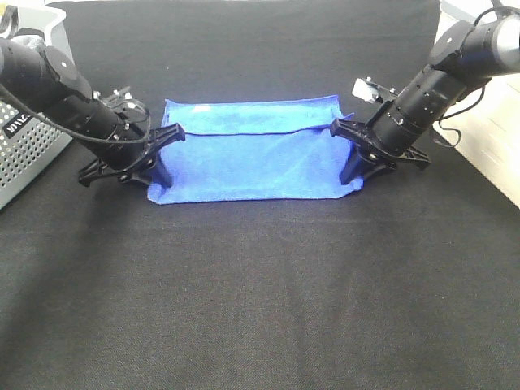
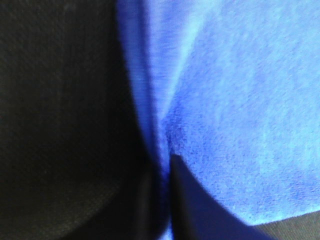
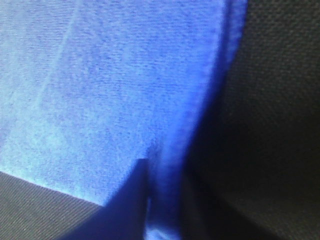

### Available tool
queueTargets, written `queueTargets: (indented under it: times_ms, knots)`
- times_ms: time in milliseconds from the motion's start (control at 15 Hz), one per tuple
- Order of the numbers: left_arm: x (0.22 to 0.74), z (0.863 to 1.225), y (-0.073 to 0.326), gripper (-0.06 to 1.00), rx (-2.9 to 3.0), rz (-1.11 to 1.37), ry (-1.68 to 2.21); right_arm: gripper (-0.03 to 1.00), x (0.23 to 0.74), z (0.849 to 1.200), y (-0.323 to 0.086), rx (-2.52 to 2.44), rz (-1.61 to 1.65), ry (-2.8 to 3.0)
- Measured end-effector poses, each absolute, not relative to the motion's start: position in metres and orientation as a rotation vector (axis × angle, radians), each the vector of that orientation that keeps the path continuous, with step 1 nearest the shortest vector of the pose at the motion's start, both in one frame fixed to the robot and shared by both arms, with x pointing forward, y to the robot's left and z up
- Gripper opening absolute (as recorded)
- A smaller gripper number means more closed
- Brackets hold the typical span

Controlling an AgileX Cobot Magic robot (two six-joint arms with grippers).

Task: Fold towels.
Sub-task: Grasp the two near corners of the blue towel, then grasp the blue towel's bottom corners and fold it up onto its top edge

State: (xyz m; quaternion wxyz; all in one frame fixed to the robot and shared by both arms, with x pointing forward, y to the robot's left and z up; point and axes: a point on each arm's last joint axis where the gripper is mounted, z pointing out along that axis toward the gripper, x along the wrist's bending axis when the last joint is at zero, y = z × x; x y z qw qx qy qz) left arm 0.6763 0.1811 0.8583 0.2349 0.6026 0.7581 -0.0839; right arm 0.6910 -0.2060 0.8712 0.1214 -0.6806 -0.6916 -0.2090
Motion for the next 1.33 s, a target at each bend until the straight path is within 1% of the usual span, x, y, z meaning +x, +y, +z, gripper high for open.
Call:
queueTargets:
  times_ms: [67,333,467,533,600,800,1000,1133,1333]
  knots:
    - [0.675,0.857,0.181,0.01,1.659,-0.241,2.084,0.00,0.691,0.871,-0.206,-1.990,-0.609,-2.015]
    - [0.669,0.861,0.182,0.01,1.739,-0.295,2.082,0.00,0.688,0.875,-0.217,-1.991,-0.572,-1.967]
    - [0.660,0.867,0.186,0.01,1.823,-0.299,2.095,0.00,0.680,0.886,-0.222,-1.981,-0.554,-1.959]
    - [0.642,0.871,0.190,0.01,1.865,-0.326,2.120,0.00,0.658,0.892,-0.222,-1.980,-0.511,-1.939]
    - [0.642,0.871,0.190,0.01,1.865,-0.326,2.120,0.00,0.658,0.892,-0.222,-1.980,-0.511,-1.939]
    - [0.602,0.869,0.196,0.01,1.896,-0.400,2.185,0.00,0.615,0.879,-0.228,-2.023,-0.422,-1.898]
    - [0.577,0.872,0.200,0.01,1.883,-0.390,2.212,0.00,0.586,0.874,-0.232,-2.029,-0.384,-1.907]
    - [0.577,0.879,0.200,0.01,1.874,-0.369,2.196,0.00,0.588,0.878,-0.232,-2.028,-0.414,-1.932]
    - [0.598,0.895,0.197,0.01,1.789,-0.265,2.172,0.00,0.609,0.895,-0.231,-2.040,-0.516,-1.985]
